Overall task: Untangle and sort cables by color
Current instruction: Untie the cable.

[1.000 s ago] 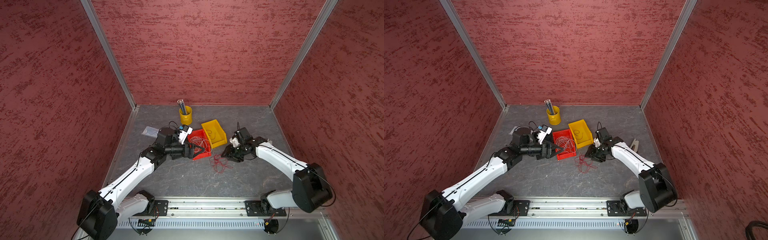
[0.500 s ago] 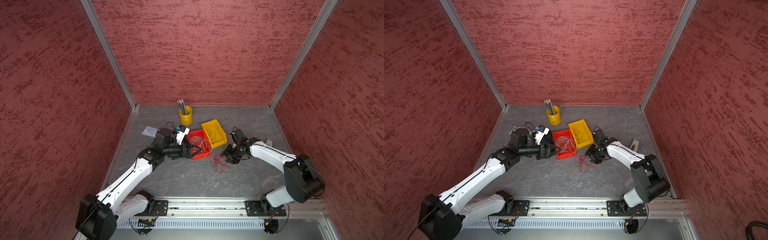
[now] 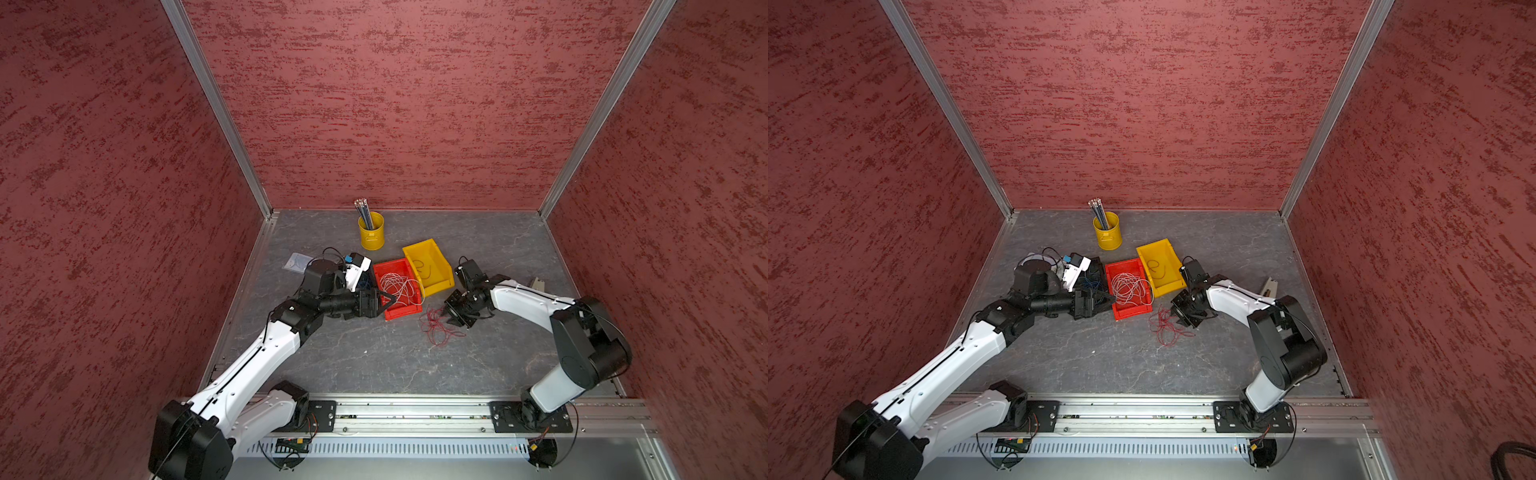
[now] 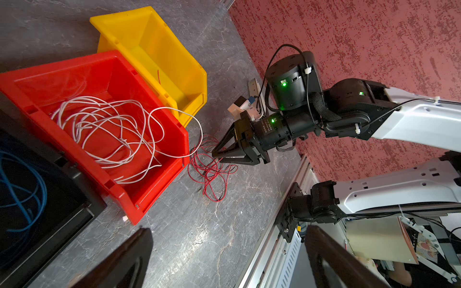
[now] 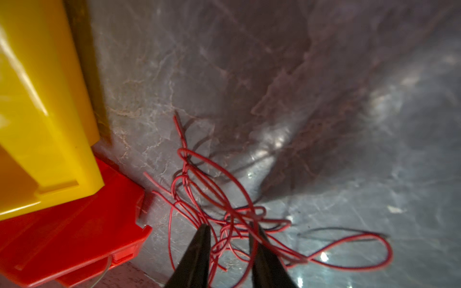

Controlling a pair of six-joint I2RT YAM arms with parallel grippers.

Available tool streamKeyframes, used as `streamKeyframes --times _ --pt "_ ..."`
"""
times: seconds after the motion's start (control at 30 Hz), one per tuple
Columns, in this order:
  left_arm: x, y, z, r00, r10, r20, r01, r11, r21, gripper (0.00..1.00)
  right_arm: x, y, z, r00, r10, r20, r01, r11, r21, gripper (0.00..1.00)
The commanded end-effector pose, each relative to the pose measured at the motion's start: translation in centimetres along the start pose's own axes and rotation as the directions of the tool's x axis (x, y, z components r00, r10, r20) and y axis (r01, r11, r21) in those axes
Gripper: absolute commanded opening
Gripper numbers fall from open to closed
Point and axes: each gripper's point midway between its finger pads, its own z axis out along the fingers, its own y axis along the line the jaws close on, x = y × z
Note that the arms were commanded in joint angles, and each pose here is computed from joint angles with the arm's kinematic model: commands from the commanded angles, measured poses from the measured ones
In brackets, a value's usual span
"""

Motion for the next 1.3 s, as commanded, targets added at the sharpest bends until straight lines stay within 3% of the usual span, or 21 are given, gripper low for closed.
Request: streamKeyframes --times 0.0,0.03,0.2,0.33,0.5,0.73,1.1,1.27 --pt "0.3 0.4 -0.6 1.000 0.020 0.009 -0.020 1.000 -0.019 1.00 -0.3 2.3 -1.3 0.999 -0.010 0.036 0.012 0.999 -0.053 0.07" --pt "0.3 0.4 -0.6 1.000 0.021 0.011 -0.021 1.000 -0.019 1.00 -0.3 2.3 -1.6 0.999 -0.015 0.045 0.017 0.999 -0.052 0.00" --pt "-0.1 0.0 -0.6 0.999 0.027 0.031 -0.027 1.000 0.013 1.00 0.2 1.9 -5.8 0.990 -0.065 0.126 0.071 0.996 -0.045 0.00" --pt "-0.8 -1.8 -0.2 0.995 0.067 0.073 -0.074 0.994 0.086 1.00 1.1 3.8 -11.0 0.963 -0.176 0.203 0.202 0.973 -0.111 0.00" --pt "-1.0 -5.0 1.1 0.981 0.173 0.082 -0.185 0.970 0.160 1.00 2.3 6.5 -16.4 0.883 -0.353 0.310 0.422 0.885 -0.197 0.00" --pt "-2.5 -6.5 2.8 0.979 0.180 0.095 -0.197 0.957 0.214 1.00 3.3 9.5 -22.2 0.791 -0.423 0.442 0.575 0.762 -0.298 0.00" --pt "-8.6 -9.5 5.0 0.970 0.188 0.153 -0.227 0.928 0.295 1.00 5.4 11.8 -24.5 0.684 -0.570 0.456 0.724 0.609 -0.325 0.00" --pt "-11.3 -11.6 6.4 0.977 0.183 0.108 -0.211 0.892 0.400 0.99 5.8 11.8 -25.0 0.641 -0.604 0.474 0.764 0.567 -0.309 0.00"
